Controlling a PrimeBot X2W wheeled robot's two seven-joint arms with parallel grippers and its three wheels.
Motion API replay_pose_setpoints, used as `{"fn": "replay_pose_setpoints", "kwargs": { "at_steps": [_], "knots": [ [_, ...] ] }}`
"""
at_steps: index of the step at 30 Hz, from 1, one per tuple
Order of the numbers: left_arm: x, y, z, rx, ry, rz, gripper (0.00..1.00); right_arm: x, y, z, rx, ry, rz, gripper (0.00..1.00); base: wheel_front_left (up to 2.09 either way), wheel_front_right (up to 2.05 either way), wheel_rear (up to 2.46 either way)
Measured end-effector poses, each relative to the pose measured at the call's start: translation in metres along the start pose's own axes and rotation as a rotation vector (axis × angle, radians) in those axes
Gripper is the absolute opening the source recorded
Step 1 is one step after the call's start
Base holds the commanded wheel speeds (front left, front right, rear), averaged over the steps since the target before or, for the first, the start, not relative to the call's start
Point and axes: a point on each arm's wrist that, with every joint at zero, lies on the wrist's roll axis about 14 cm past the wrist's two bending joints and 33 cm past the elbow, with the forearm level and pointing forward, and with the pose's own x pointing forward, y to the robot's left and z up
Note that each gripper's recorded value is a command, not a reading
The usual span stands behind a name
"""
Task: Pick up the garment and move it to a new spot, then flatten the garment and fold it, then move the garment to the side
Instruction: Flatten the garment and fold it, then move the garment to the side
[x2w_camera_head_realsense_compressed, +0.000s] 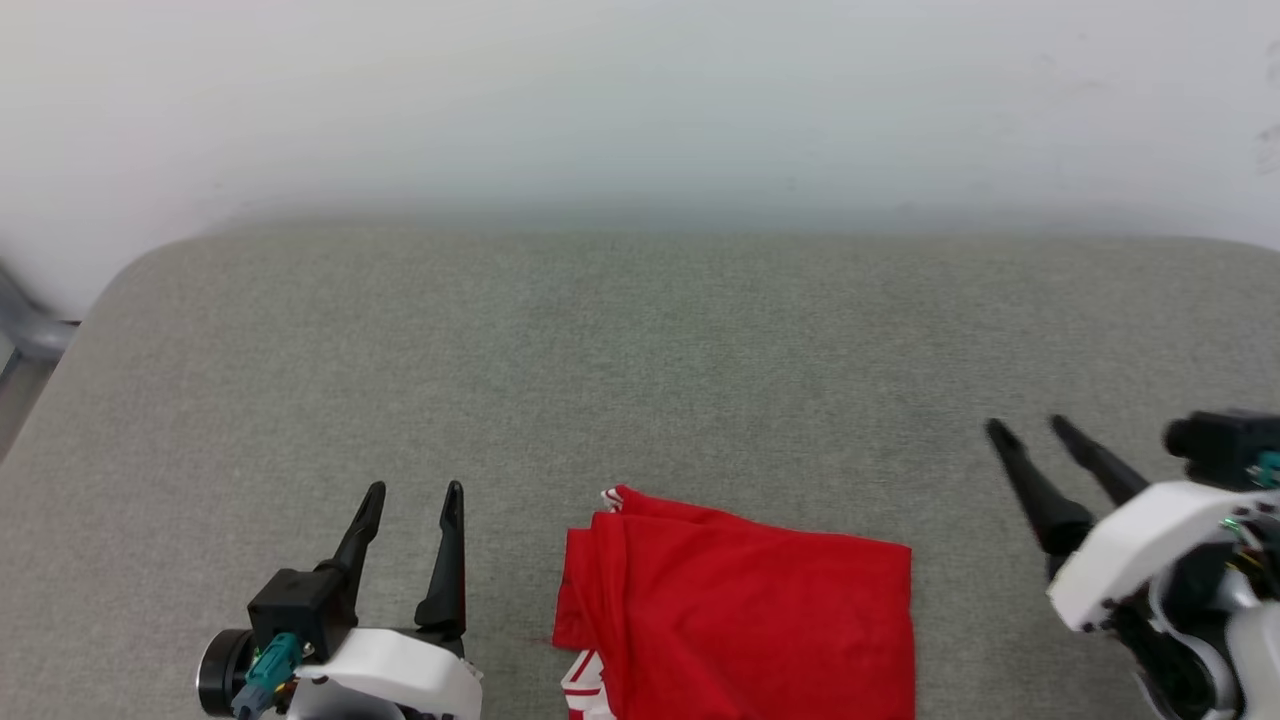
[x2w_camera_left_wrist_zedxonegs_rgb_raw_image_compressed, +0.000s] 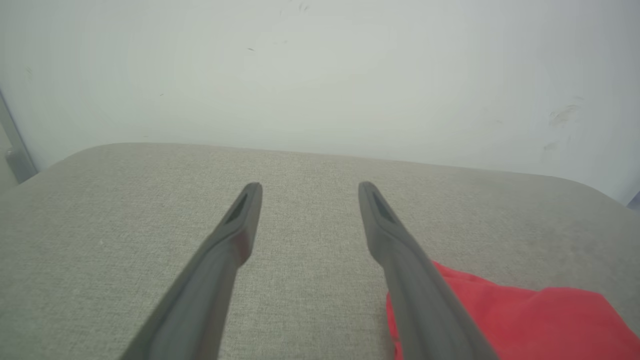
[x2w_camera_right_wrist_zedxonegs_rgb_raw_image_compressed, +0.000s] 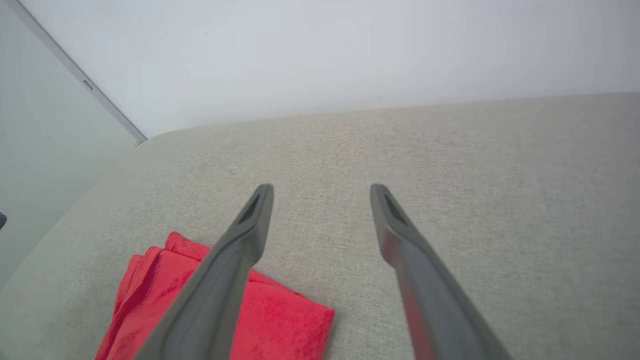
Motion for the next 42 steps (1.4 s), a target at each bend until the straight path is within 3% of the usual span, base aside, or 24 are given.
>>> {"fn": "replay_pose_setpoints", "kwargs": {
  "at_steps": [6,11,18,31,42],
  "knots": [
    [0.000,-0.006,0.004,0.005,-0.012,-0.019,1.00,-0.042,-0.055,0.021,-0.117,-0.127,-0.205,1.00,0.00,0.00,0.00],
    [0.001,-0.012,0.008,0.010,-0.024,-0.035,1.00,-0.069,-0.063,0.039,-0.192,-0.251,-0.266,1.00,0.00,0.00,0.00],
    [-0.004,-0.015,0.010,0.018,-0.029,-0.042,1.00,-0.090,-0.048,0.033,-0.229,-0.330,-0.262,1.00,0.00,0.00,0.00],
    [-0.019,-0.007,0.003,0.054,-0.010,-0.015,1.00,-0.095,-0.032,0.015,-0.203,-0.309,-0.238,1.00,0.00,0.00,0.00],
    [-0.020,-0.003,0.001,0.060,-0.005,-0.007,1.00,-0.093,-0.043,0.009,-0.193,-0.254,-0.260,1.00,0.00,0.00,0.00]
  ]
}}
